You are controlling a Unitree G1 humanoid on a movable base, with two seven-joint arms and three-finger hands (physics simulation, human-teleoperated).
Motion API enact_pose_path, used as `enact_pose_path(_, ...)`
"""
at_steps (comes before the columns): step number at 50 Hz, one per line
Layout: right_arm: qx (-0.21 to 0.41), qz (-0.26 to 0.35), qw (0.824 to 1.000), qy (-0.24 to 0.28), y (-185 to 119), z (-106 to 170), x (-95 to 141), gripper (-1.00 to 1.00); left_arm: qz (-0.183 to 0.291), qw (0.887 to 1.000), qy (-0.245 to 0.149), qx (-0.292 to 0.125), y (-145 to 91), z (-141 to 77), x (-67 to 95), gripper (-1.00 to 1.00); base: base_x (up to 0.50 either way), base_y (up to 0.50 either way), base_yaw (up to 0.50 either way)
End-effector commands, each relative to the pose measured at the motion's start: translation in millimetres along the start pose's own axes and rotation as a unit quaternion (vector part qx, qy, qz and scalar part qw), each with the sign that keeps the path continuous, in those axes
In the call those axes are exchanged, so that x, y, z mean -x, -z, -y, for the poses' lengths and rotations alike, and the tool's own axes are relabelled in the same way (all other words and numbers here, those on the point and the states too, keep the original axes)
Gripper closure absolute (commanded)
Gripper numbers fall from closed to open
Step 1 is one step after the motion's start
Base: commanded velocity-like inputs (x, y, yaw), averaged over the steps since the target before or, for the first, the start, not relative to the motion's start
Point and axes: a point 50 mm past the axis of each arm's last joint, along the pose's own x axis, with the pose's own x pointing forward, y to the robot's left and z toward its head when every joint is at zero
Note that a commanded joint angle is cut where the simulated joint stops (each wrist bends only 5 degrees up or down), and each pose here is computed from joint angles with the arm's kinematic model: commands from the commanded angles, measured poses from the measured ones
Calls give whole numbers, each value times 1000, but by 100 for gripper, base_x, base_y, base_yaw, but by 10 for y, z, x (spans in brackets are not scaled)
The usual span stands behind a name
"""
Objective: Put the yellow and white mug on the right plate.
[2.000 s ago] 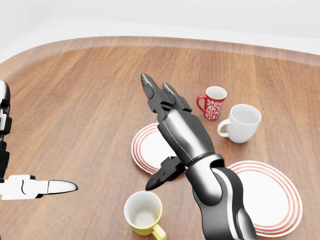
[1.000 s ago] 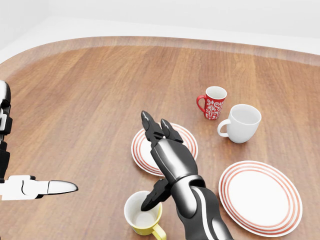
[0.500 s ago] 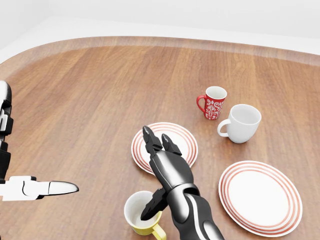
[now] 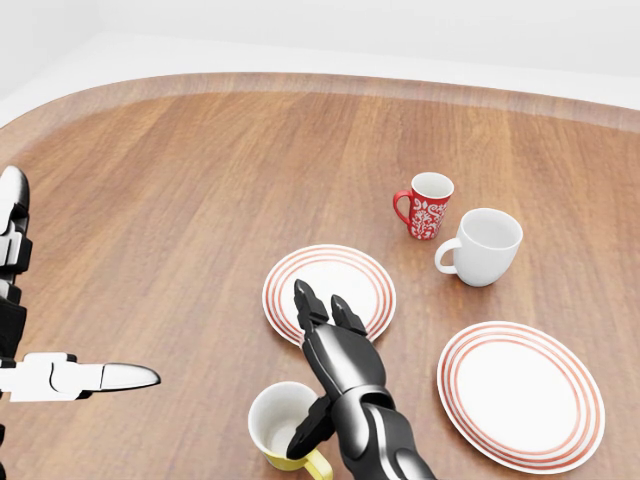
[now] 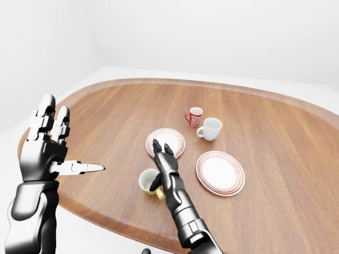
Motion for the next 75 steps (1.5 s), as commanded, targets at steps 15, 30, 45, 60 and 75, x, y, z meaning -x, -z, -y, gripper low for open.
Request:
enact_pose_path(15,14,-11,1000,-20,3,-202,9,-100,-3,1000,2,1,14,9,-2,-100,0,0,0)
enact_pose_path(30,17,-12,999,-26,-8,-262,19,-100,0,1000,3,0,-1,17,4,-100,0,0,0)
enact_pose_path(45,16,-18,999,-32,63,-333,5,-100,-1,1000,3,0,2,17,3,-100,0,0,0)
enact_pose_path(60,17,-24,999,-40,118,-397,6,-100,-1,1000,4,0,3,21,4,-100,0,0,0)
enact_pose_path(75,21,-28,998,-44,159,-434,11,-100,-4,1000,4,0,16,24,4,-100,0,0,0)
